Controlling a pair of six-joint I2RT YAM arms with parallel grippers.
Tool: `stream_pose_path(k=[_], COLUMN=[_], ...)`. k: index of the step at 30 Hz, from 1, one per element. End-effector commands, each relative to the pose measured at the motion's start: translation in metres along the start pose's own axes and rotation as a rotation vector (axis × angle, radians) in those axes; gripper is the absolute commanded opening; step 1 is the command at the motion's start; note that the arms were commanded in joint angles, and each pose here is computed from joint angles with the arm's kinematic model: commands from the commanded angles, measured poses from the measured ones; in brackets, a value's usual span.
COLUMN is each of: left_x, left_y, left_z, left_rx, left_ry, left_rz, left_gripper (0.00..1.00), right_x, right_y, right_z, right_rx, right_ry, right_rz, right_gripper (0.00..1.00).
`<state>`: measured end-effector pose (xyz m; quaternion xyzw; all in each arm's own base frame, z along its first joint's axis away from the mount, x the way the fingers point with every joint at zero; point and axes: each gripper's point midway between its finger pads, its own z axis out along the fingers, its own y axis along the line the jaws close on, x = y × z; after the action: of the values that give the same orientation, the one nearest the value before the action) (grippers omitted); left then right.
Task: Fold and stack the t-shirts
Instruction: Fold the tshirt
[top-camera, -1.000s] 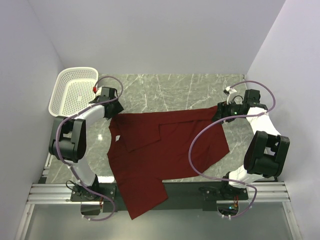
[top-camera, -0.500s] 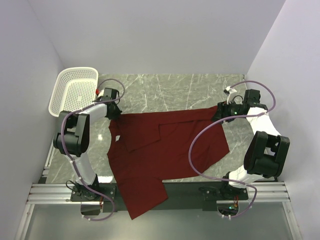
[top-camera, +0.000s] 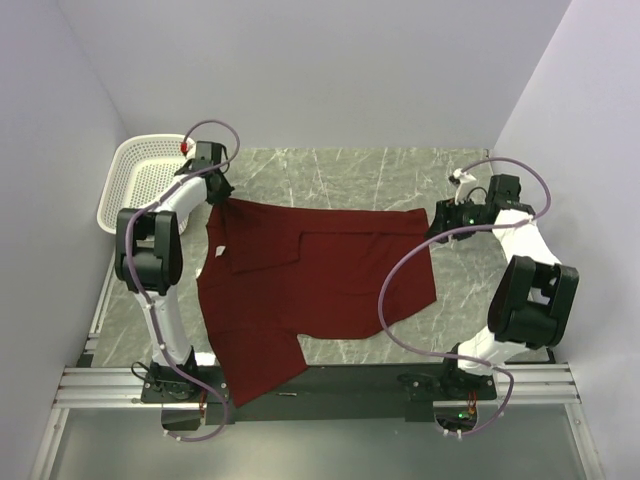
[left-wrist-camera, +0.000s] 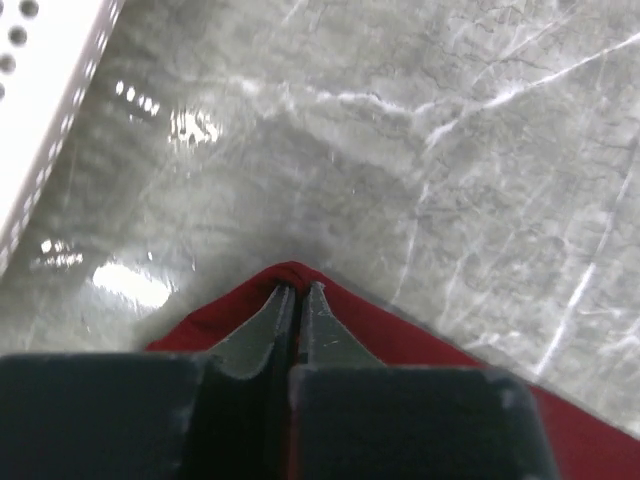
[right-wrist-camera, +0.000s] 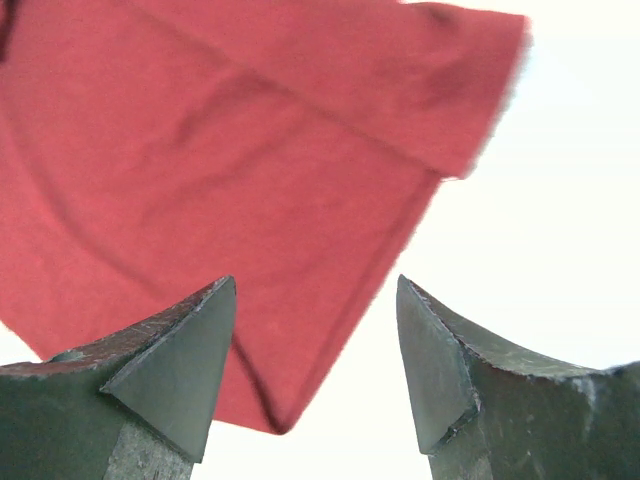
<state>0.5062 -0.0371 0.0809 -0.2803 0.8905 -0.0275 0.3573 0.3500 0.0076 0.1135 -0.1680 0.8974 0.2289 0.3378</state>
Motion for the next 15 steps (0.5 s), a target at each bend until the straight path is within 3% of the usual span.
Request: stream_pose_path(k=[1,3,4,7,11,15], left_x=[-0.009,-0.011,-0.013,-0.024,-0.038,-0.052], left_y=[-0.004,-0.008,-0.01,-0.023,-0.047,-0.066], left_z=[0.003,0.002,0.0,-0.017,-0.048,-0.101], left_rx=[0.002,0.022,0.033,0.102,0.244,0.407], left_ry=[0.003,0.004,-0.001,-0.03,-0.056,-0.112], left_rz=[0.047,0.048,0.049,0.049,0.055,0.078], left_gripper=[0.14,0.29,0.44,0.6,0.65,0.67], right_x=[-0.021,-0.036,-0.044,-0.053,-0.054,-0.039], right_y=[-0.038,-0.048,-0.055,-0.066,-0.073,-0.074], right_z=[0.008,0.012,0.016,0.031,0.056,0.067], right_rx=[0.124,0.155,0.166,0.171,0.156,0.128], right_ry=[-0.01,-0.021,-0.02,0.008,0.054,0.124], right_rz=[0.031,0.076,0.106,0.149,0.202,0.264], right_gripper=[0.72,0.72,0.72,0.71,0.7,0.63])
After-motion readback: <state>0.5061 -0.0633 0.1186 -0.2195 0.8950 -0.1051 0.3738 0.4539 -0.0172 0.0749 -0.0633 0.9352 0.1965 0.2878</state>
